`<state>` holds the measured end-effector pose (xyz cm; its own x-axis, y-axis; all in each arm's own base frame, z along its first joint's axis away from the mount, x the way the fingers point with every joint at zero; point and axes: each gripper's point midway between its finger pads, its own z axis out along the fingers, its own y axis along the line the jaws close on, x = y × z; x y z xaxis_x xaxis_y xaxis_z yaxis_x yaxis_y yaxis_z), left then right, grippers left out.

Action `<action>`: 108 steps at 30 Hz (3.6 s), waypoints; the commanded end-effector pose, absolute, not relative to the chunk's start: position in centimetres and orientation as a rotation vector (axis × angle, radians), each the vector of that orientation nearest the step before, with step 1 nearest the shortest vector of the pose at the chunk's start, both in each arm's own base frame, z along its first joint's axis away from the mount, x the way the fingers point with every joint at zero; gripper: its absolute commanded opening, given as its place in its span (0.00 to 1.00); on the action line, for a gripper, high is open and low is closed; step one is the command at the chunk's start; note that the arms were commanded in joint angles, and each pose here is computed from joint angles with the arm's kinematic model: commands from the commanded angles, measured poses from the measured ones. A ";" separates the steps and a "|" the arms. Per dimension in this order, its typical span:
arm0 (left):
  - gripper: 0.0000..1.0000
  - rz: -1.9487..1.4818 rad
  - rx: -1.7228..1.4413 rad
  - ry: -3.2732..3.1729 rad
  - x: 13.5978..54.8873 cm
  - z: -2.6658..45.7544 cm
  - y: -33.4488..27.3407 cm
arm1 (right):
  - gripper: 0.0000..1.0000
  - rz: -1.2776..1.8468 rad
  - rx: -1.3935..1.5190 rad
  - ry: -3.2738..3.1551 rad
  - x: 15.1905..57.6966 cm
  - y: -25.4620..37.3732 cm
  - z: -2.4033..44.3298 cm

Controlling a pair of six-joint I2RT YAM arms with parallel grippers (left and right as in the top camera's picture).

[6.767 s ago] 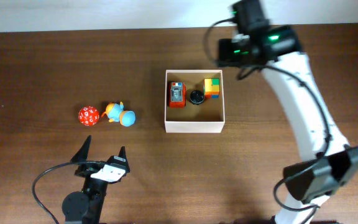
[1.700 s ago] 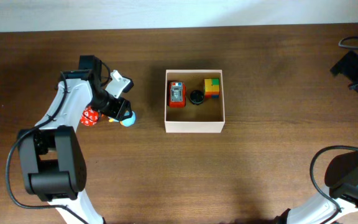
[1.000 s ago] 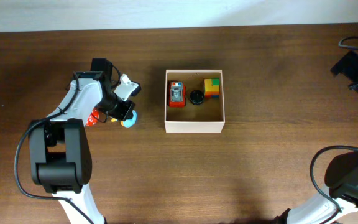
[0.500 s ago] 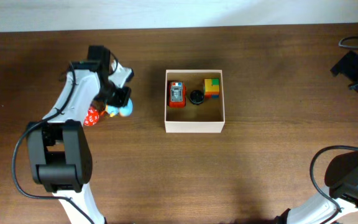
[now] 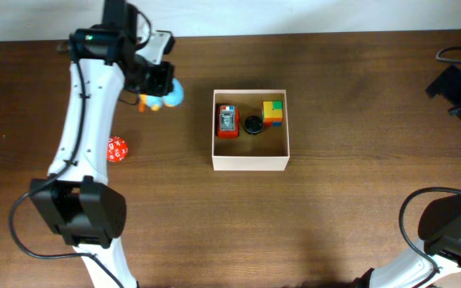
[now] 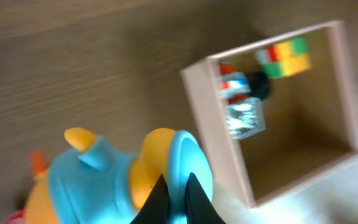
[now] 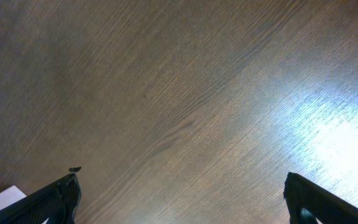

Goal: Pack container
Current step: 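Carry the duck right and lower it into the box, then open the left gripper and move it back to the red ball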

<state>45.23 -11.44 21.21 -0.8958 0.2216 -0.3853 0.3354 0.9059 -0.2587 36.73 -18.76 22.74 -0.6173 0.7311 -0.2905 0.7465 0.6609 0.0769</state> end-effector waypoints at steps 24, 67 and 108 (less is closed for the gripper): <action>0.02 -0.177 0.275 2.760 39.2 21.6 -25.2 | 0.99 -0.074 1.176 2.547 36.7 -18.7 24.0; 0.02 -0.170 0.173 2.819 38.0 14.3 -27.8 | 0.99 -0.074 1.176 2.547 36.7 -18.7 24.0; 0.99 0.181 -0.164 2.880 40.8 21.2 -4.3 | 0.99 -0.074 1.176 2.547 36.7 -18.7 24.0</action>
<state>41.48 -7.66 20.18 -0.9628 -0.0887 -0.2554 -0.1054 0.9930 0.0524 36.74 -18.76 22.74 -0.6175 0.7308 -0.2908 0.7463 0.6612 0.0770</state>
